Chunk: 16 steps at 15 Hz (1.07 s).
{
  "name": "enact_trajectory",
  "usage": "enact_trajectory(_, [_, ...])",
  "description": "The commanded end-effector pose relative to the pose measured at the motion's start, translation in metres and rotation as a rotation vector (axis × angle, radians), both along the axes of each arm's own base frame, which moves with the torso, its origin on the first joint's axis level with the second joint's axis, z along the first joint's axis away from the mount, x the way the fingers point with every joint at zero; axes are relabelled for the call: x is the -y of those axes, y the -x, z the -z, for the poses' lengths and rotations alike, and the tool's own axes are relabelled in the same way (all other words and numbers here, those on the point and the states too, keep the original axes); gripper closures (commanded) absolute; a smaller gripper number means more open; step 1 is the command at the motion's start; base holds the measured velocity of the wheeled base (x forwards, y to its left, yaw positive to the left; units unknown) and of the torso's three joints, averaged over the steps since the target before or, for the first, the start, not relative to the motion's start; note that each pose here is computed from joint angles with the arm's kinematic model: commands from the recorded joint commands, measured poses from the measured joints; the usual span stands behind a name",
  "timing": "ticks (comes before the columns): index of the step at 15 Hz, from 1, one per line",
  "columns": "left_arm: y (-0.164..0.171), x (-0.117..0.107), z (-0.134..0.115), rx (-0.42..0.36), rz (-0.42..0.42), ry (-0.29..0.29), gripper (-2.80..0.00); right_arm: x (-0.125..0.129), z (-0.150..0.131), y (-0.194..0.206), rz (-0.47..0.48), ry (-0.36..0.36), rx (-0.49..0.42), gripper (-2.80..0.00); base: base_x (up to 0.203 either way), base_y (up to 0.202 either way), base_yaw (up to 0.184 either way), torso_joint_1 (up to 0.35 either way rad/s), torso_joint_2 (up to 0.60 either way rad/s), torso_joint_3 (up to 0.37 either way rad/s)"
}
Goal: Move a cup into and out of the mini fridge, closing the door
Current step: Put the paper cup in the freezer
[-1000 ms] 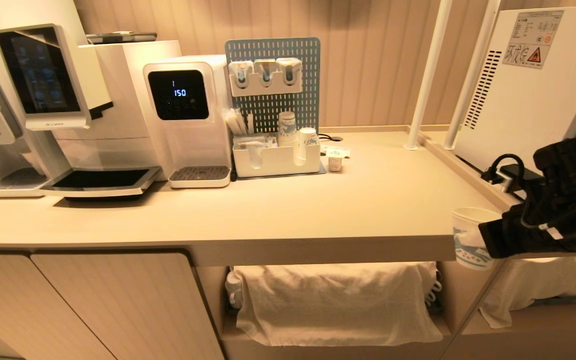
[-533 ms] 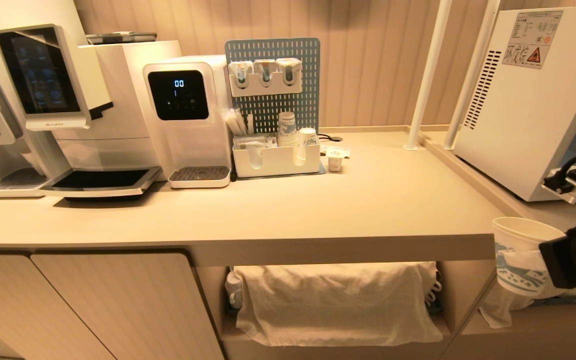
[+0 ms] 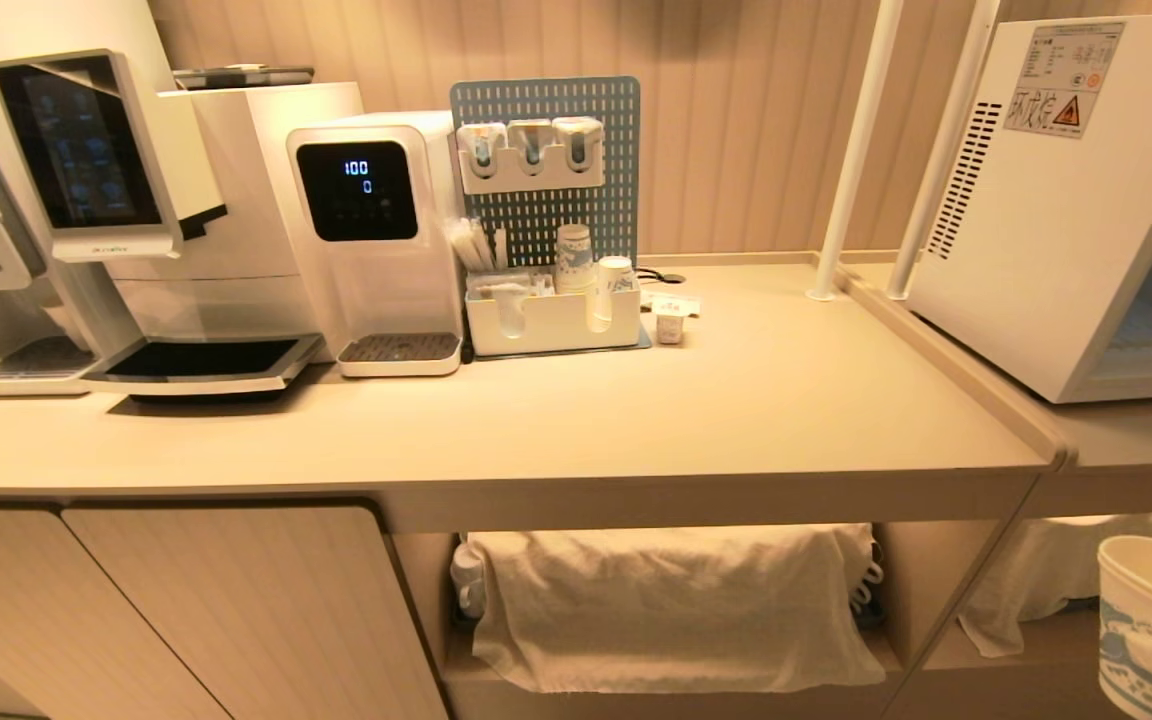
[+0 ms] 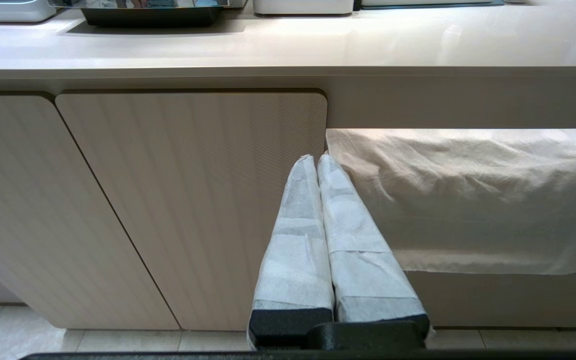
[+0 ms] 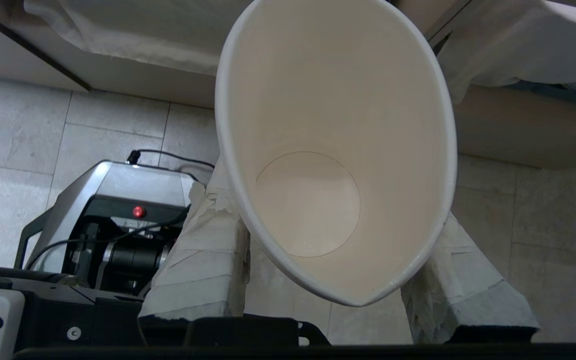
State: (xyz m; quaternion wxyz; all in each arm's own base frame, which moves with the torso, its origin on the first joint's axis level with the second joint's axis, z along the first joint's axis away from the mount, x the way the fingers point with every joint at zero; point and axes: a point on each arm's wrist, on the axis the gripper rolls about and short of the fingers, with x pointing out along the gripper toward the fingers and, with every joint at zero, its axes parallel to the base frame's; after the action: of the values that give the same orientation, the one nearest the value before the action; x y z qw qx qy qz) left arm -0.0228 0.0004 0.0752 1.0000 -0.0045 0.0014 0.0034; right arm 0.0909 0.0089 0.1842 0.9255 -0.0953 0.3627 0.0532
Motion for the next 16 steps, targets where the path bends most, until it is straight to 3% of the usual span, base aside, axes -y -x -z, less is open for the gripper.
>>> enact_trajectory(1, [0.000, 0.000, 0.000, -0.002, -0.001, 0.000, 0.00, 0.003, 0.012, 0.026, -0.001, -0.006, 0.068, 0.00, 0.000, 0.000, 0.000, 0.000, 0.00, 0.000])
enact_trajectory(8, [0.000, 0.000, 0.000, -0.002, -0.001, 0.001, 0.00, 0.009, 0.061, 0.079, 0.041, -0.011, 0.291, 0.00, 0.000, 0.000, 0.000, 0.000, 0.00, 0.000])
enact_trajectory(11, [0.000, 0.000, 0.000, -0.002, -0.001, 0.000, 0.00, 0.010, 0.070, 0.091, 0.052, -0.018, 0.371, 0.00, 0.000, 0.000, 0.000, 0.000, 0.00, 0.000])
enact_trajectory(16, [0.000, 0.000, 0.000, -0.002, -0.001, 0.000, 0.00, 0.011, 0.083, 0.102, 0.071, -0.030, 0.423, 0.00, 0.000, 0.000, 0.000, 0.000, 0.00, 0.000])
